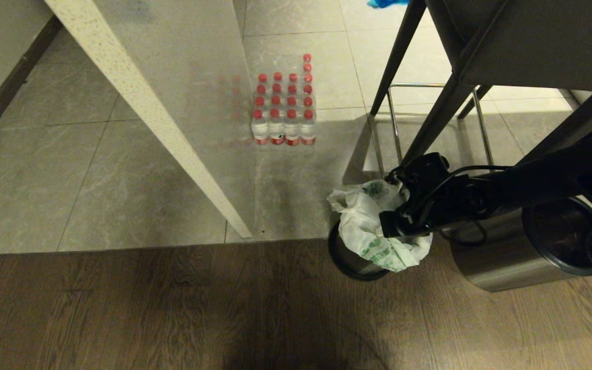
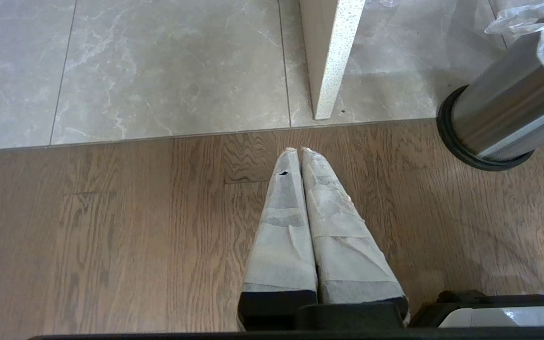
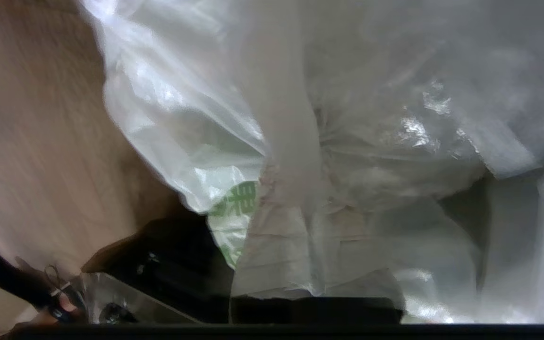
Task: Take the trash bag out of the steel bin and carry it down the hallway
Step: Pick up the trash bag
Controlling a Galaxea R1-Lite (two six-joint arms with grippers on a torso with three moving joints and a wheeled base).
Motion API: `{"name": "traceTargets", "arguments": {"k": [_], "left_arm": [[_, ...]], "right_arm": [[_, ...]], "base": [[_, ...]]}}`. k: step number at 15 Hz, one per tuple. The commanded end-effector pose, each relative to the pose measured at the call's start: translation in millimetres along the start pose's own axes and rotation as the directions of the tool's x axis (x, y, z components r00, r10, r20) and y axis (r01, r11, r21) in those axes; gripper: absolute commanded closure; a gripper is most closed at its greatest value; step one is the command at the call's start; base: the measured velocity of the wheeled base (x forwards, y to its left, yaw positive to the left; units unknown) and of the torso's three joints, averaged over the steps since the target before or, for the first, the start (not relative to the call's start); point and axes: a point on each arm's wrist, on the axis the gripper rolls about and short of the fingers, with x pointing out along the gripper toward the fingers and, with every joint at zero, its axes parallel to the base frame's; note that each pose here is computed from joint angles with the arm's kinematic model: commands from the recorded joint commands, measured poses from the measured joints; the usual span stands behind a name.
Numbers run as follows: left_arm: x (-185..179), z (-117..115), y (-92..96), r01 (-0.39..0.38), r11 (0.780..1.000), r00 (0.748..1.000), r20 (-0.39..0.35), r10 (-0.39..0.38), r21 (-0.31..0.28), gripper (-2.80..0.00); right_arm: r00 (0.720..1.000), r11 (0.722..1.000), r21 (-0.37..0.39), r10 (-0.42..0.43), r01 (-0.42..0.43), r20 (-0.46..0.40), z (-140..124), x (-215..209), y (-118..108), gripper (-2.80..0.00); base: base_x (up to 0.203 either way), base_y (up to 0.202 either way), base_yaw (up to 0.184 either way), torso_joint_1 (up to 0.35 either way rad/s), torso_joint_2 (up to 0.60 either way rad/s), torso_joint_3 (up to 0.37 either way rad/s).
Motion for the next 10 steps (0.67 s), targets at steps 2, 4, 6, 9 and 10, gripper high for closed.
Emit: {"name": "traceTargets", "arguments": {"k": [2,4,6,9,10], "left_arm": [[0,0,0.0,-0.001,1.0,1.0,0.001,0.001,0.0,0.0],[0,0,0.0,-0.001,1.0,1.0,0.001,0.001,-0.001,0.0],[0,0,0.0,-0.001,1.0,1.0,0.001,0.001,0.0,0.0],[0,0,0.0,0.0,1.0,1.0,0.001,0.0,-0.001,0.0],[0,0,0.0,-0.001,1.0,1.0,0.001,0.001,0.0,0.0]], "right_arm": [[0.999,1.0,0.01,-0.013,0.012,0.041,6,-22,-5,0.0],[0.997,0.999,0.029,-0.041,0.039,0.06,6,-39,-14,0.0],[0.994,0.998,0.033,-0.063,0.06,0.093,9,-57,-21,0.0],[0.985,0.987,0.009,-0.161,0.161,0.067,4,-62,-32,0.0],[0.979,0.981,-0.002,-0.194,0.194,0.061,3,-59,-34,0.0]], "base": [[0.0,0.0,0.0,0.0,0.0,0.0],[0.0,0.0,0.0,0.0,0.0,0.0],[0.0,0.0,0.0,0.0,0.0,0.0],[0.0,0.0,0.0,0.0,0.0,0.0],[0.0,0.0,0.0,0.0,0.0,0.0]]}}
